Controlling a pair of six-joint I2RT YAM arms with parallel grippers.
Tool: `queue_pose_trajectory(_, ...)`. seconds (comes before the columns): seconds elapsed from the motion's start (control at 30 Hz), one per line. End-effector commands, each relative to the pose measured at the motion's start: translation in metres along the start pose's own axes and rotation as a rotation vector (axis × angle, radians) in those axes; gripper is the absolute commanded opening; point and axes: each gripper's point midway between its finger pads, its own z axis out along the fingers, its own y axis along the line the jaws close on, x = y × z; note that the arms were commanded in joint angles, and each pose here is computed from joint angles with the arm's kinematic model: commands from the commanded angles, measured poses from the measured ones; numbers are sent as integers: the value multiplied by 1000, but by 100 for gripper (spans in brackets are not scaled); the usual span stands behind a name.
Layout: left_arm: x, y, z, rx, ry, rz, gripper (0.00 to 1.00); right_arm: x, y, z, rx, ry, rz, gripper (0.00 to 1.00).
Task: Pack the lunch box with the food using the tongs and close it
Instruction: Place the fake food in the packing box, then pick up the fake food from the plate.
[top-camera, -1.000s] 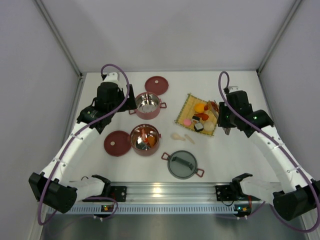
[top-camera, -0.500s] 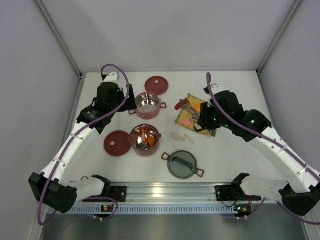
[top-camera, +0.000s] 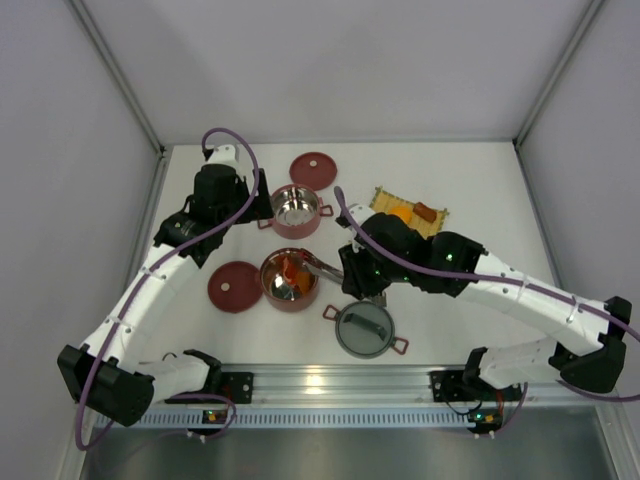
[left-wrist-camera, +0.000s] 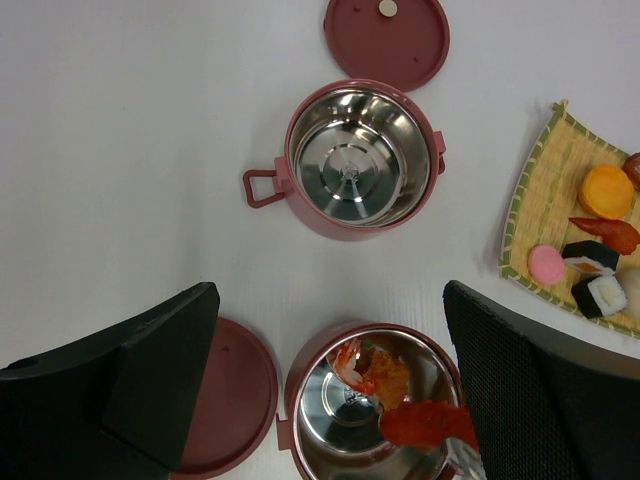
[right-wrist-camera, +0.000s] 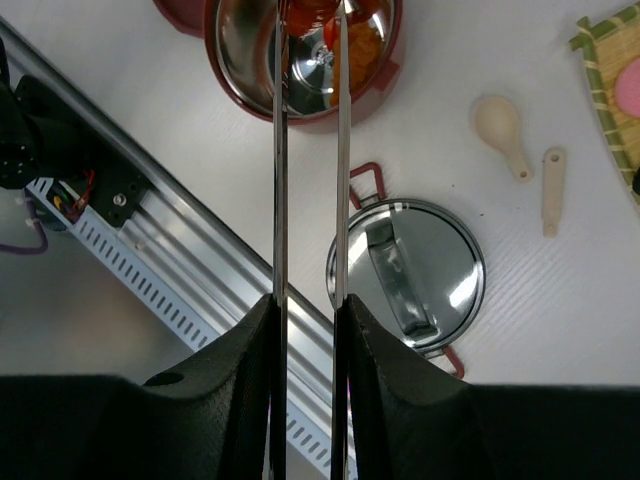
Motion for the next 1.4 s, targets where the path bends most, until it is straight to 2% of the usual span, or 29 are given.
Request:
queue_pose_trajectory(0.0, -6, -2, -3, 9, -27, -11, 99, -27, 28, -5, -63, -99, 6, 16)
queue_pose_trajectory(0.57, -5, -2, -3, 9, -25, -11, 99, -25, 32, -3, -50, -96, -11, 38)
queue_pose_trajectory(0.8, -4, -2, -2, 8, -24, -10, 99, -30, 28, -6, -22, -113, -13, 41)
queue_pose_trajectory(0.93, -6, -2, -3, 10, -28, -11, 99, -37, 13, -11, 51, -140, -5, 42)
queue_pose_trajectory(1.07, -6, -2, -4, 11, -28, -10, 99, -49, -15, -17, 142, -177, 30, 43)
queue_pose_trajectory(1.37, -6, -2, -5, 13, -30, -8, 99, -62, -149, -41, 531, -242, 183, 42)
